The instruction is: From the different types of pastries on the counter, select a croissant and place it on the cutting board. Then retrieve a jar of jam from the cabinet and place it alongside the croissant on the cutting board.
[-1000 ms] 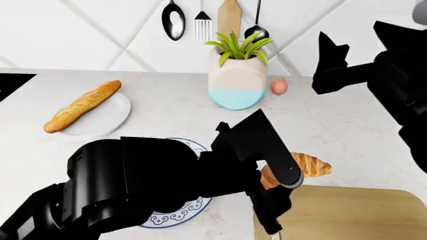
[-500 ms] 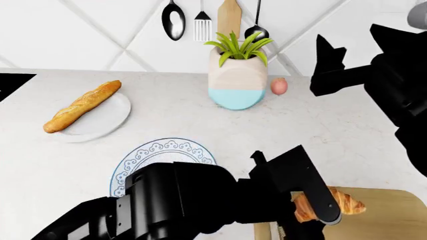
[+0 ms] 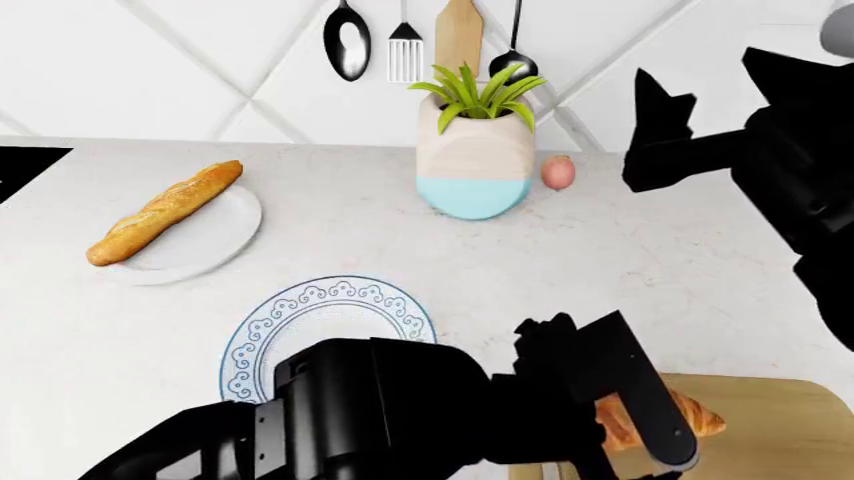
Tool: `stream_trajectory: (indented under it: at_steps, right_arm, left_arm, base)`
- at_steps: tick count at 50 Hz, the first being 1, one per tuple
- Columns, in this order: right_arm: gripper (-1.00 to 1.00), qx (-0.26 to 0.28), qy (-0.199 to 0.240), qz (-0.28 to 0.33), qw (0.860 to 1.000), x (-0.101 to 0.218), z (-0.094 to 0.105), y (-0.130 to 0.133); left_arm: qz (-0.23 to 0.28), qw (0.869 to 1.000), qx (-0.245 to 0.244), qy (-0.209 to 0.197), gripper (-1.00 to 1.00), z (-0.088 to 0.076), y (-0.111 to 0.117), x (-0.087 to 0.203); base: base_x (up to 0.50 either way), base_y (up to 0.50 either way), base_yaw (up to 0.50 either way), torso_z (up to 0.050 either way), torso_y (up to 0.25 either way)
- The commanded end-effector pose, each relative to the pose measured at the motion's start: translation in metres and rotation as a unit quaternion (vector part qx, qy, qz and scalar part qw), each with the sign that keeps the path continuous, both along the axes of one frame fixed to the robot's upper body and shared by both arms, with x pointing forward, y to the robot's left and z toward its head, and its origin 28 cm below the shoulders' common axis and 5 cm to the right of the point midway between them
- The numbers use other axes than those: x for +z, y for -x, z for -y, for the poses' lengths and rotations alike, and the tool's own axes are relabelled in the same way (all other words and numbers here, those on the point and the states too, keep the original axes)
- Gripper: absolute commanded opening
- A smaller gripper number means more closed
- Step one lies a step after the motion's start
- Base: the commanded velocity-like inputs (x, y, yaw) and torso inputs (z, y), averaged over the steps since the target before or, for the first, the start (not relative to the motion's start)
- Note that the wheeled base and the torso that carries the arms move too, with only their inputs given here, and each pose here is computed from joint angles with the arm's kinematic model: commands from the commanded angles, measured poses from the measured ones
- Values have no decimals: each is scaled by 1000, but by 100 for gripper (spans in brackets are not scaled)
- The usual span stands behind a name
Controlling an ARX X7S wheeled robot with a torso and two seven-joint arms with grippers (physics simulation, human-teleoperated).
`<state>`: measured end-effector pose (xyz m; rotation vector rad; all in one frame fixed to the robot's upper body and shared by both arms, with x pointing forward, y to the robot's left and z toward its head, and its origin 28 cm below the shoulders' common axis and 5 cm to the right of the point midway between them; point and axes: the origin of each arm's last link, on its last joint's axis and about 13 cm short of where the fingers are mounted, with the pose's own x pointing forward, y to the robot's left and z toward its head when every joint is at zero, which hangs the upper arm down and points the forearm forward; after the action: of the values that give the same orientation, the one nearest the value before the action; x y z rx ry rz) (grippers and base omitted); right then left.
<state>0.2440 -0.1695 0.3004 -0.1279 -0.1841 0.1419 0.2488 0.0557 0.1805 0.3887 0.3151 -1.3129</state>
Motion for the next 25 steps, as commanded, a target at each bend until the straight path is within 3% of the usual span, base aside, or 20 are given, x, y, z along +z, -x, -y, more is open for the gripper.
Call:
stream_trajectory:
  at_steps: [1,14,25]
  right_arm:
    - [100,-2,0,4,1000,5,1,3]
    - [100,-1,4,13,1000,15,-2,7]
    - [100,-4,0,26,1000,23,-3,12]
  left_arm:
    - [15,1000,3,6,100,-7,1,14]
    - [42,998,19,43,100,-32,5,47]
    - [73,987,83,119,100,-68,-2,73]
  base:
    - [0,0,0,0,0]
    - [0,0,0,0,0]
    - [0,0,0,0,0]
